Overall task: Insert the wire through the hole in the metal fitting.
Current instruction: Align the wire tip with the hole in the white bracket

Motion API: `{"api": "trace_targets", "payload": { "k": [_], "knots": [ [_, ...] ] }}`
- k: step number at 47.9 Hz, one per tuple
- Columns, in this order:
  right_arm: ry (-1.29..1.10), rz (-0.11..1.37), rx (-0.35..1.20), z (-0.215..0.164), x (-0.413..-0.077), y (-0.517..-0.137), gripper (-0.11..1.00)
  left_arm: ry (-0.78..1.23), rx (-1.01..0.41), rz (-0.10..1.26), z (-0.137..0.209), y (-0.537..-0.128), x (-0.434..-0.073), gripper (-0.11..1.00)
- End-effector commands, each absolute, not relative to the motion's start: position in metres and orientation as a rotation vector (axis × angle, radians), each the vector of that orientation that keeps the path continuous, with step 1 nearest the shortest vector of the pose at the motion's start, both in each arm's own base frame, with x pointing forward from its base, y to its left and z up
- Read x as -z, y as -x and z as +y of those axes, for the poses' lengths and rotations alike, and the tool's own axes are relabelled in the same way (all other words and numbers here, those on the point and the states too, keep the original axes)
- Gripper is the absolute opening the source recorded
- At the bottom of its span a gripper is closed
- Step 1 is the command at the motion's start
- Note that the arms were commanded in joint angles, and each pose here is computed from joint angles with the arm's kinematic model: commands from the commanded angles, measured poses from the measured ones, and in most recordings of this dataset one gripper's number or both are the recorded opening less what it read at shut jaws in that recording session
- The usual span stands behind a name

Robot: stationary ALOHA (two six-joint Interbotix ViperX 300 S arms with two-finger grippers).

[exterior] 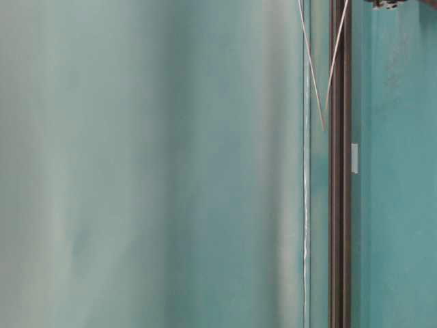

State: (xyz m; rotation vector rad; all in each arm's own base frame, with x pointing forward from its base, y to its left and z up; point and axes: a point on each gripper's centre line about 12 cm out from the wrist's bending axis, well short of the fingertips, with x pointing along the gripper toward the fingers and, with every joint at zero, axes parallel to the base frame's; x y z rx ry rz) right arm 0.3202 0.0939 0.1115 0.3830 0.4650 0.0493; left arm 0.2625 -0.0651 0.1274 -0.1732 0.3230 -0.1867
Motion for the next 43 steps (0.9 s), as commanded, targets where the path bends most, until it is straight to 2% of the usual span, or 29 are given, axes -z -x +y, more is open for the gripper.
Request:
{"api": "trace_targets", "payload": {
  "k": [1, 43],
  "knots": [
    [-0.389, 0.442, -0.053, 0.096, -0.116, -0.322, 0.0, 0.18, 0.192, 0.293, -0.067, -0.267, -0.134, 0.8],
    [-0.373, 0.407, -0.079, 0.105, -0.122, -0.333, 0.0, 0.182, 0.194, 0.281, -0.068, -0.269, -0.138, 0.8]
  ]
}}
